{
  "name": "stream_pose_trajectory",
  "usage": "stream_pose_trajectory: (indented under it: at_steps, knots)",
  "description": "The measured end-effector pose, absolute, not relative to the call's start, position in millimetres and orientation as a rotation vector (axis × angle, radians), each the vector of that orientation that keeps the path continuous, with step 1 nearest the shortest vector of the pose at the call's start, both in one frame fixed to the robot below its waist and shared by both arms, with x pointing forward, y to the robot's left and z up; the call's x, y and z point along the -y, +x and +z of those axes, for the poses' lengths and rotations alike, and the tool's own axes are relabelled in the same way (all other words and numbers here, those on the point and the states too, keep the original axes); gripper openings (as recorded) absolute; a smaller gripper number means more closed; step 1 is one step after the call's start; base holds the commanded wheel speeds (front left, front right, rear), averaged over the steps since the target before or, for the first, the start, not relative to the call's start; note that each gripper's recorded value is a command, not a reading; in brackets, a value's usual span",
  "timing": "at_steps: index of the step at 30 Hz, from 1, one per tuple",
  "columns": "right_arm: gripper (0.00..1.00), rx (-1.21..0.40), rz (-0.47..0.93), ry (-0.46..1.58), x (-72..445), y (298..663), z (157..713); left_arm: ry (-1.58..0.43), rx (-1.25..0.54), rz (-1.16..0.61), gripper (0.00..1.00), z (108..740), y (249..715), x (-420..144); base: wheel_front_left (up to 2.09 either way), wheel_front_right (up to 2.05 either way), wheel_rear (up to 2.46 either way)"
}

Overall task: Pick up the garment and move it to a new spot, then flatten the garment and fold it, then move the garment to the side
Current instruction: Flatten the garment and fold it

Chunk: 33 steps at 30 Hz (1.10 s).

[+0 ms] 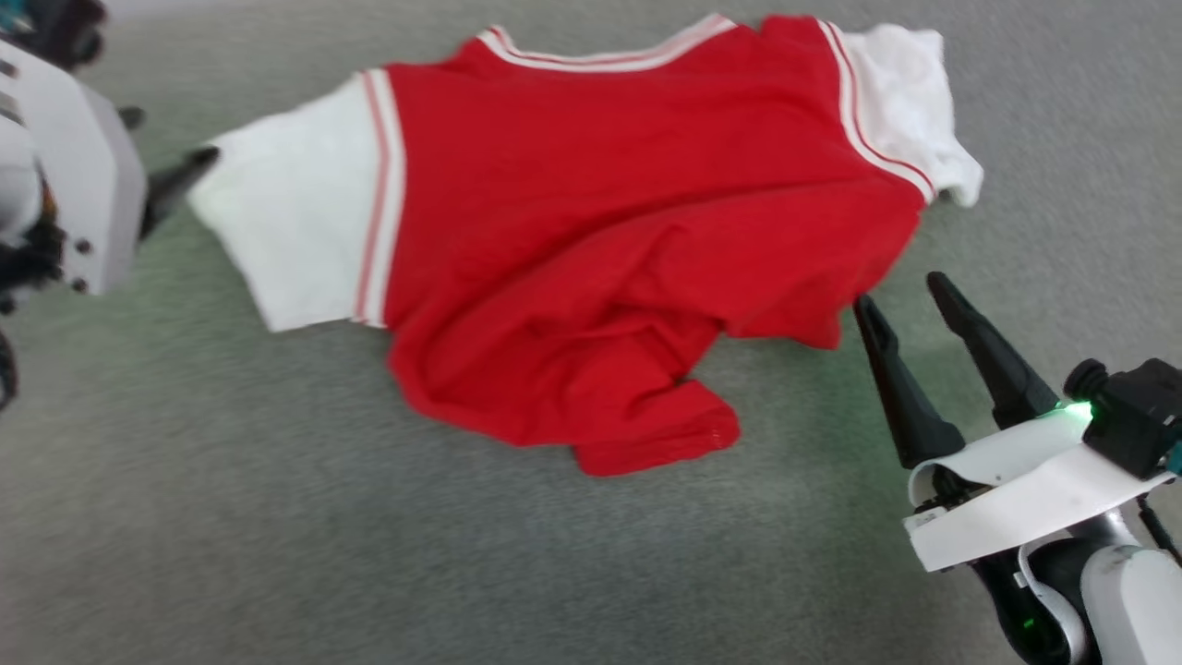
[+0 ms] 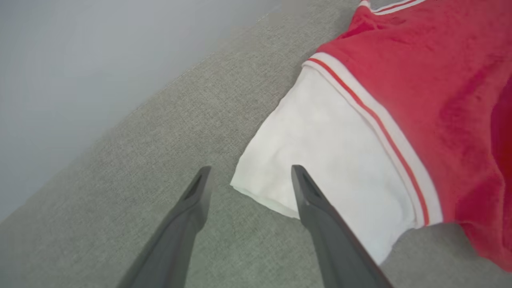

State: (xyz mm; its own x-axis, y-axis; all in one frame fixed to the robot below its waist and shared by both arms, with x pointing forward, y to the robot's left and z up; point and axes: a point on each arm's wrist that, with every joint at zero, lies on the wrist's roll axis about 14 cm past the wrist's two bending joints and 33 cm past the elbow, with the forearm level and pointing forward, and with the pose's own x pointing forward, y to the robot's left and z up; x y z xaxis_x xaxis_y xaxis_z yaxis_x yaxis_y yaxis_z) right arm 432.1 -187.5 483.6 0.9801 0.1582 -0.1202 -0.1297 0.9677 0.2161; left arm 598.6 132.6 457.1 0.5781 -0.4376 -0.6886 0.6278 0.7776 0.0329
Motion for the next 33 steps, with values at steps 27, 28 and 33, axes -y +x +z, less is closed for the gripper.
stream_pose_trajectory:
  at_steps: [27, 28, 33]
  knots:
    - [1.0, -0.234, 0.12, 0.094, 216, 450, 466, 0.279, -0.957, -0.763, 0.0, 384, 611, -91, 0.0, 0.0, 0.0]
    - [1.0, -0.256, 0.133, 0.073, 218, 455, 466, 0.278, -0.958, -0.767, 0.0, 383, 611, -89, 0.0, 0.0, 0.0]
    - [1.0, -0.394, 0.197, 0.012, 228, 488, 465, 0.269, -0.948, -0.786, 0.0, 383, 612, -82, 0.0, 0.0, 0.0]
